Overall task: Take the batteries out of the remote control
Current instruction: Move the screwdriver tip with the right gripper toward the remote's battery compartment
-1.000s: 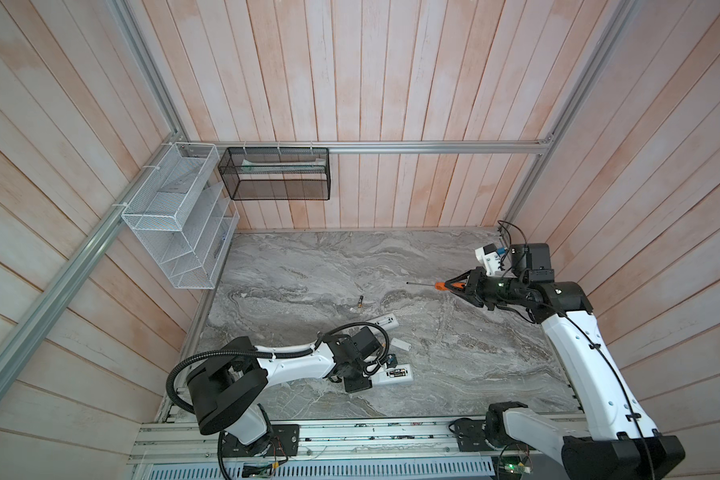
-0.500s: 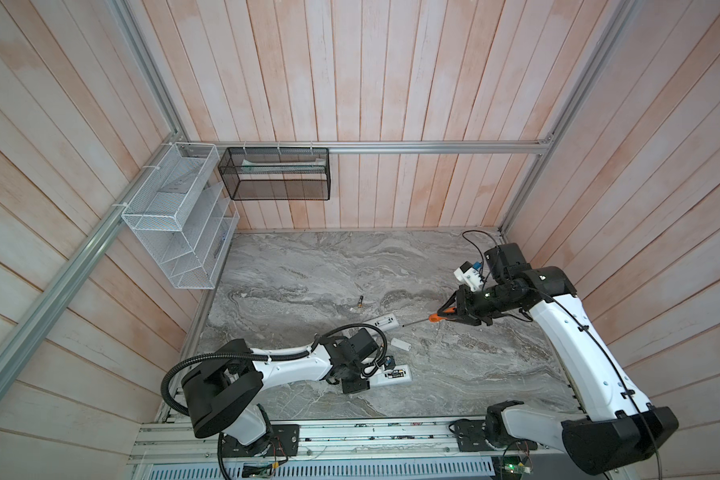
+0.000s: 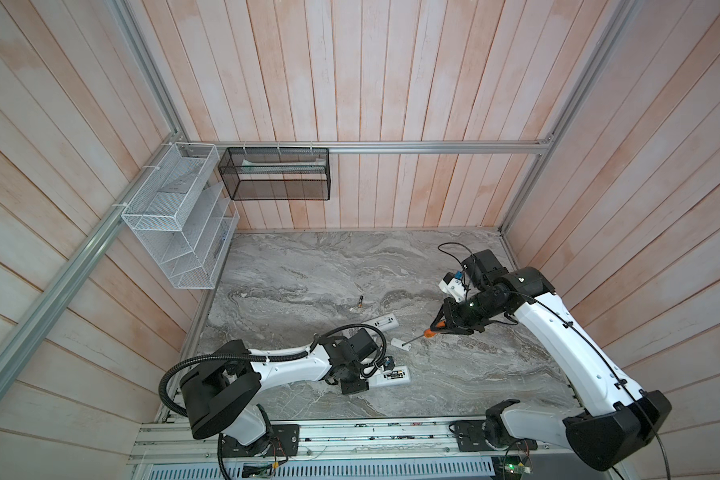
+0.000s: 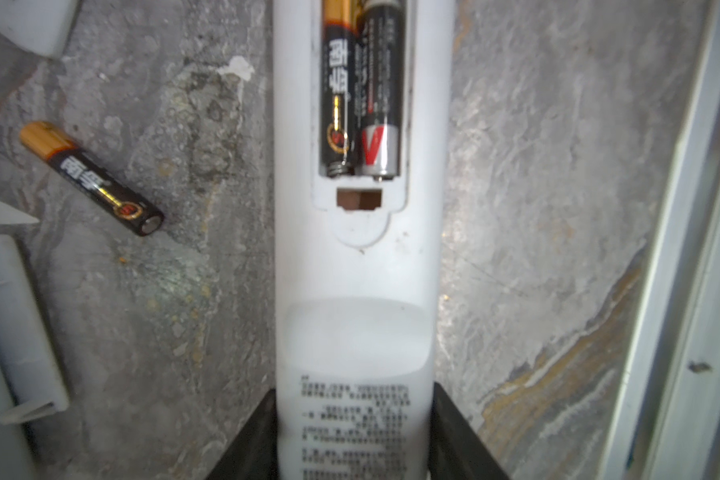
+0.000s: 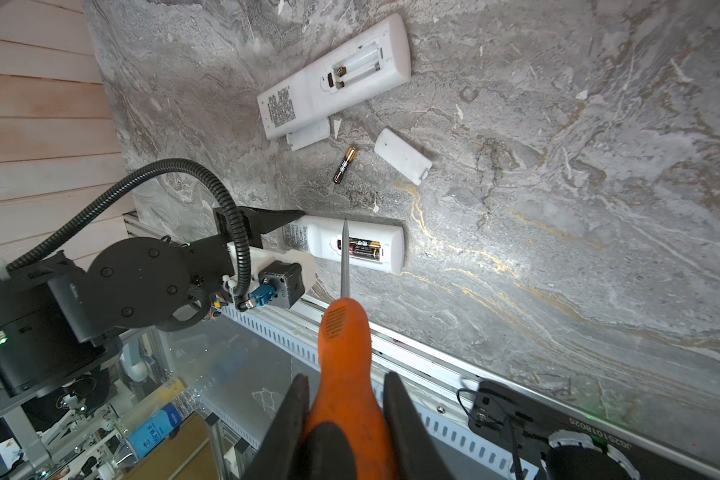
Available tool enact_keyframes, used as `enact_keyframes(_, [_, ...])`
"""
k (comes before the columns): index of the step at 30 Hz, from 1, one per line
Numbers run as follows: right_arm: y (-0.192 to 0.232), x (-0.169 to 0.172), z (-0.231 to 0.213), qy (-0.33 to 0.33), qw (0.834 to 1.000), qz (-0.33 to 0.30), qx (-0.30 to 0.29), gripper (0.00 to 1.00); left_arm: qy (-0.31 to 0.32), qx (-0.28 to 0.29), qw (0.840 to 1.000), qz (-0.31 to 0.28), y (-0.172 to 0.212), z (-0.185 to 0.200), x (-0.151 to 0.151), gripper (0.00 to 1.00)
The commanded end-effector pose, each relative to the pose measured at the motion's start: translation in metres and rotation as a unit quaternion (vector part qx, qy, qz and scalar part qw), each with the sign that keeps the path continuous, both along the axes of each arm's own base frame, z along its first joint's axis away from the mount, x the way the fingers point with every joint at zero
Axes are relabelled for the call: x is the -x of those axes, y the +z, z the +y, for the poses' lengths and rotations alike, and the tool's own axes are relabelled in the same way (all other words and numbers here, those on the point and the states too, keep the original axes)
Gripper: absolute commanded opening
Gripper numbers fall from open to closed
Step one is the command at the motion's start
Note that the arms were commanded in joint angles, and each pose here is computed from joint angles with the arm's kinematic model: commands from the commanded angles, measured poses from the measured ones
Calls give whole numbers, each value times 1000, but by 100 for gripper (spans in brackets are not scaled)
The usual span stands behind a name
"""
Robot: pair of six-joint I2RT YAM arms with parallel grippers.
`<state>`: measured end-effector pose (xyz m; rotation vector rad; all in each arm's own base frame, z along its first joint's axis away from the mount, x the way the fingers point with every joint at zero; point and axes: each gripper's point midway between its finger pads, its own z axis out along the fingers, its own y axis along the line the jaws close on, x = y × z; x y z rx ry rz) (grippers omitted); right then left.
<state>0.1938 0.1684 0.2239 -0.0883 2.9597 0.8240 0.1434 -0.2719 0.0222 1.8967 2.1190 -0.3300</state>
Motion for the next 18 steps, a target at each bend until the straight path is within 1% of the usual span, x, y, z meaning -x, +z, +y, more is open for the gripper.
enact_keyframes(1, [8,-12,1,1,1000,-30,-1,16,-10,4,1000,1,10,4,4,21])
enact_keyframes(4, [8,-12,5,5,999,-27,-15,16,-12,1,1000,-13,15,6,1,21])
enact_keyframes(8, [4,-10,7,22,999,-20,-17,16,-4,1,999,-32,18,6,-6,19])
enact_keyframes(13, [15,-19,6,17,999,-39,-21,16,-6,13,999,-49,29,4,-12,19])
enact_keyframes(18, [33,-35,0,11,998,-61,-26,16,-5,22,998,-59,43,2,-25,18])
